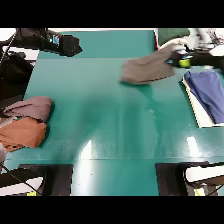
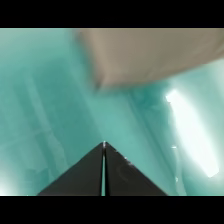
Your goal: Fold the shirts.
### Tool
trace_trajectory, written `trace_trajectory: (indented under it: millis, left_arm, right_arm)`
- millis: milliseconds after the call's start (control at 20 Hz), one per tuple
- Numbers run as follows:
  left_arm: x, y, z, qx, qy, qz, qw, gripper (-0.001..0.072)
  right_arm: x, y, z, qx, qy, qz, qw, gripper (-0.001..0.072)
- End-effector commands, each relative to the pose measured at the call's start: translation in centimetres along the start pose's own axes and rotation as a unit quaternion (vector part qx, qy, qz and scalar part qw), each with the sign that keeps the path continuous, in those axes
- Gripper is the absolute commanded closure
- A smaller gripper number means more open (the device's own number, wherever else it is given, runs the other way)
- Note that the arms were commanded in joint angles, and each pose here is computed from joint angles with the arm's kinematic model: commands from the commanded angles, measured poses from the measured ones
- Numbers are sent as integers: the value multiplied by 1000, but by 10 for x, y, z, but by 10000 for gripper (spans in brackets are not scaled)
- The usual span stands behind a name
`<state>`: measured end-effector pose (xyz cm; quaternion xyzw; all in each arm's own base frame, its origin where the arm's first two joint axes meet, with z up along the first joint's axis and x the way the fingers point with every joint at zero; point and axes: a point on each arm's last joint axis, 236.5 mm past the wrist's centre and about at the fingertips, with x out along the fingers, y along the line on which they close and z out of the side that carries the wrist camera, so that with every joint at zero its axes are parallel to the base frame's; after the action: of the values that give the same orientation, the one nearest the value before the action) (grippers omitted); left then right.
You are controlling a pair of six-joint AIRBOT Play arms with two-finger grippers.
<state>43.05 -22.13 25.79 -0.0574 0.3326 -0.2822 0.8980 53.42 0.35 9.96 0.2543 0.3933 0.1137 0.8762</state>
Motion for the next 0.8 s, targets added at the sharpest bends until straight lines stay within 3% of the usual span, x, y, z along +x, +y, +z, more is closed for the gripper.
trace_trajectory:
  millis: [0,150,350,750]
  left_arm:
    - [2,-6,3,-10,-8,-6,1000,682]
    - [2,-6,3,-15,-7,-6,1000,682]
    - [2,-6,3,-25,-7,-6,1000,682]
    - [2,-6,1,-24,-3,-6,1000,682]
  right_arm:
    - [-90,-106,49,58,-95,-90,990,697]
    - [-132,-162,62,101,-143,-127,976,697]
    - [-154,-181,81,105,-192,-151,964,697]
    - [-201,-97,163,-8,-288,-131,949,697]
